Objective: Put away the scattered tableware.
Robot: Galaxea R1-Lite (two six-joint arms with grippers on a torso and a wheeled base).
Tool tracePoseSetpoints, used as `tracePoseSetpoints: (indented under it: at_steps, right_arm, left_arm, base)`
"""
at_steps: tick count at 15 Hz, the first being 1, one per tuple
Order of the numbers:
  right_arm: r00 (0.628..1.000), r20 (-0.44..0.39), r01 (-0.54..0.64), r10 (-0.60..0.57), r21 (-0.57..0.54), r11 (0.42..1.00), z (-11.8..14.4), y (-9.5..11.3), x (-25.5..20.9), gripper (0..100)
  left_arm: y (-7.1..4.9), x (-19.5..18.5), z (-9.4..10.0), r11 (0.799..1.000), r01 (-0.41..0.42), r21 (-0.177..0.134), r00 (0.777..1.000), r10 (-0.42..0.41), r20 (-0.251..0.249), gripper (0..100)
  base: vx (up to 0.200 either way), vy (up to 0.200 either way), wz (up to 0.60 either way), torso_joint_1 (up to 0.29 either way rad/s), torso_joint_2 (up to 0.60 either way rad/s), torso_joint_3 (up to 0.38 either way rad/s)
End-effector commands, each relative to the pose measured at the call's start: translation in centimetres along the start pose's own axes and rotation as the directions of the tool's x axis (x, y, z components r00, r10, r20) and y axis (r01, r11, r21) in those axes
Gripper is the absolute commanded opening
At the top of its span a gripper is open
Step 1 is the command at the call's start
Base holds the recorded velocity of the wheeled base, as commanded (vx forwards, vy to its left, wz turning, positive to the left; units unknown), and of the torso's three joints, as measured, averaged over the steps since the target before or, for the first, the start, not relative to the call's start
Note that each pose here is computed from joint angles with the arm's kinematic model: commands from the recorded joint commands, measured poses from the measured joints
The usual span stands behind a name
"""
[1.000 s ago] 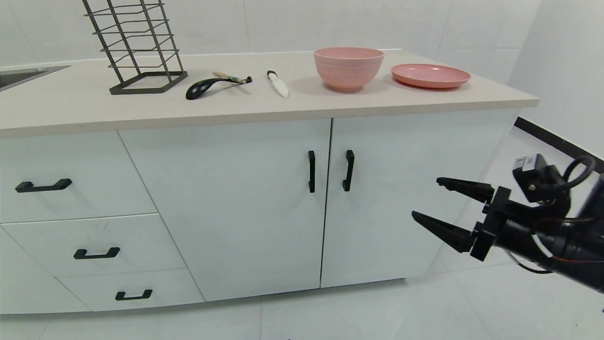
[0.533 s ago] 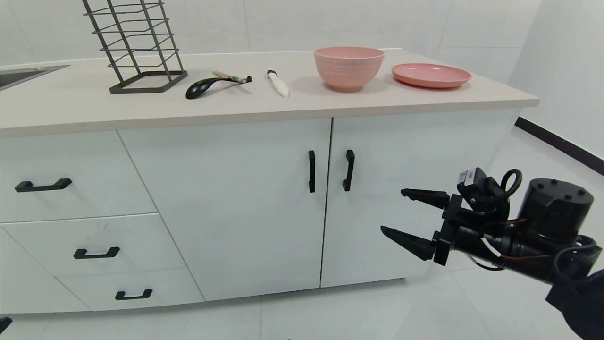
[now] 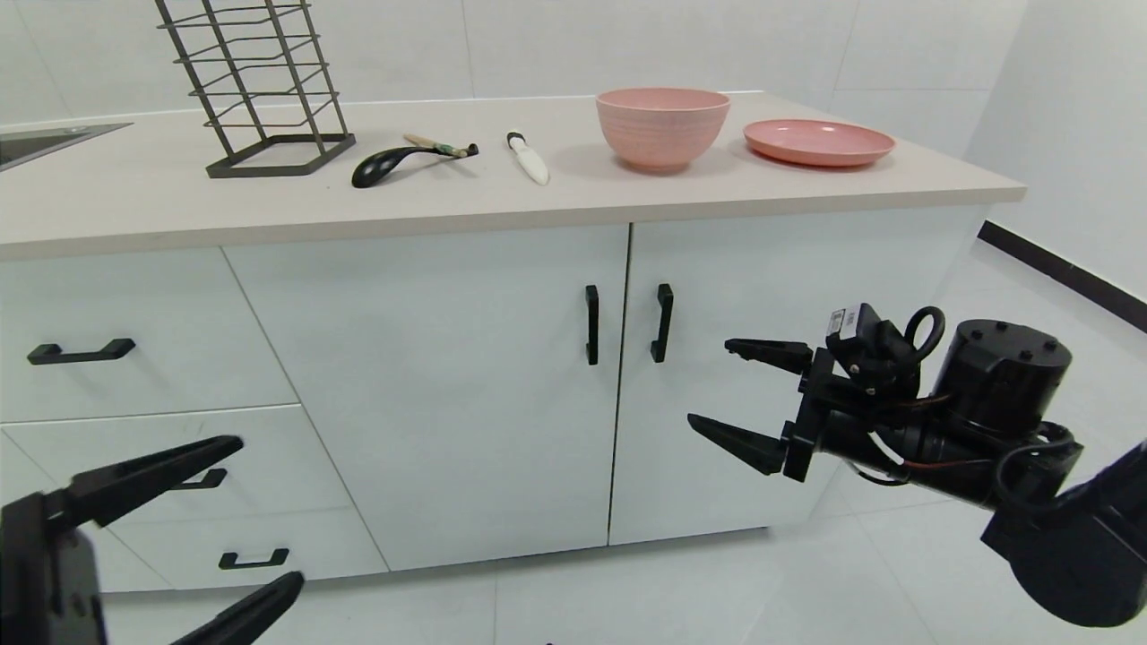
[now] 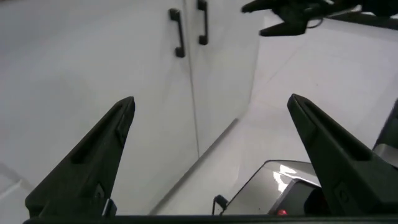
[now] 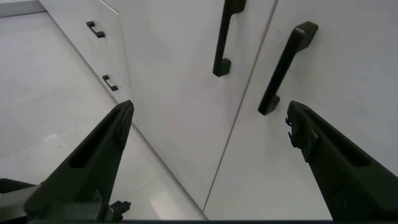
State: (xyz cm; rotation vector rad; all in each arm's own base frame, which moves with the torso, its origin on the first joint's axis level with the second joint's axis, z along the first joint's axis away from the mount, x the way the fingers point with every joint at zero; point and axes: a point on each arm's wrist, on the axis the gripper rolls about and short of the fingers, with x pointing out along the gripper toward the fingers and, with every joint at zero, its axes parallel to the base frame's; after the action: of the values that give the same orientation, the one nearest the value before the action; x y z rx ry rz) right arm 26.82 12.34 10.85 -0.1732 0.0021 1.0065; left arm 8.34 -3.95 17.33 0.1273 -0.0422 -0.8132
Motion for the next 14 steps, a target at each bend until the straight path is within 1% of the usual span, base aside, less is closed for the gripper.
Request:
tracePoseSetpoints:
  at_steps: [1,2,3,4,5,6,7,8,9,10,11,12,13,14]
  right_arm:
    - [1.0,-0.008,-0.006,0.006,0.006,1.0,-0.5,-0.2,0.5,100]
    - [1.0,0.005,-0.024,0.024,-0.001,1.0,-0.5,-0.1,0.6,100]
    - [0.999,0.007,-0.031,0.031,-0.003,1.0,-0.5,-0.1,0.7,100]
    - [0.999,0.022,-0.035,0.036,-0.015,0.999,-0.4,-0.5,1.2,100]
    - [0.999,0.026,-0.036,0.037,-0.016,0.999,-0.4,-0.7,1.6,100]
    - [0.999,0.026,-0.036,0.037,-0.016,0.999,-0.6,-0.9,1.9,100]
    - [0.999,0.029,-0.043,0.044,-0.019,0.999,-0.7,-1.1,2.2,100]
    - [0.998,0.028,-0.048,0.049,-0.018,0.999,-0.9,-1.2,2.4,100]
    - [0.998,0.028,-0.048,0.049,-0.018,0.999,-1.0,-1.3,2.5,100]
    - [0.998,0.035,-0.048,0.049,-0.023,0.999,-1.0,-1.5,2.8,100]
    - [0.998,0.037,-0.047,0.049,-0.028,0.998,-1.1,-1.6,3.1,100]
    - [0.998,0.039,-0.047,0.048,-0.036,0.998,-1.1,-1.7,3.2,100]
    - [0.998,0.046,-0.05,0.052,-0.044,0.998,-1.0,-1.8,3.5,100]
    - [0.997,0.047,-0.059,0.061,-0.045,0.997,-1.0,-1.6,3.8,100]
  left_arm:
    - [2.3,6.3,-1.8,0.987,0.157,0.036,0.986,-0.154,-0.067,100]
    - [2.7,7.8,-2.3,0.974,0.22,0.055,0.975,-0.219,-0.035,100]
    - [2.9,8.5,-2.5,0.964,0.259,0.065,0.966,-0.258,-0.017,100]
    - [3.8,10.8,-3.2,0.93,0.355,0.096,0.933,-0.36,0.033,100]
    - [4.3,12.4,-3.8,0.912,0.391,0.122,0.914,-0.4,0.061,100]
    - [4.6,13.8,-4.4,0.894,0.426,0.141,0.894,-0.439,0.083,100]
    - [4.1,15.3,-4.6,0.862,0.486,0.146,0.86,-0.501,0.097,100]
    - [3.9,16.6,-4.7,0.844,0.513,0.156,0.841,-0.531,0.105,100]
    - [3.8,17.4,-4.7,0.836,0.524,0.161,0.832,-0.543,0.11,100]
    - [3.3,19.6,-4.2,0.815,0.545,0.197,0.807,-0.574,0.14,100]
    - [3.1,20.9,-3.9,0.804,0.554,0.214,0.793,-0.588,0.157,100]
    - [3.1,21.6,-3.8,0.8,0.556,0.225,0.787,-0.594,0.166,100]
    - [3.3,22.7,-3.8,0.803,0.549,0.231,0.789,-0.589,0.175,100]
    - [3.3,23.2,-4.0,0.81,0.548,0.21,0.793,-0.583,0.176,100]
  base:
    - [0.0,0.0,0.0,0.0,0.0,0.0]
    - [0.0,0.0,0.0,0.0,0.0,0.0]
    - [0.0,0.0,0.0,0.0,0.0,0.0]
    - [0.0,0.0,0.0,0.0,0.0,0.0]
    - [0.0,0.0,0.0,0.0,0.0,0.0]
    - [0.0,0.0,0.0,0.0,0.0,0.0]
    - [0.0,0.0,0.0,0.0,0.0,0.0]
    - [0.0,0.0,0.0,0.0,0.0,0.0]
    - [0.0,0.0,0.0,0.0,0.0,0.0]
    - [0.0,0.0,0.0,0.0,0.0,0.0]
    - [0.0,0.0,0.0,0.0,0.0,0.0]
    - [0.0,0.0,0.0,0.0,0.0,0.0]
    - [0.0,0.0,0.0,0.0,0.0,0.0]
    - [0.0,0.0,0.0,0.0,0.0,0.0]
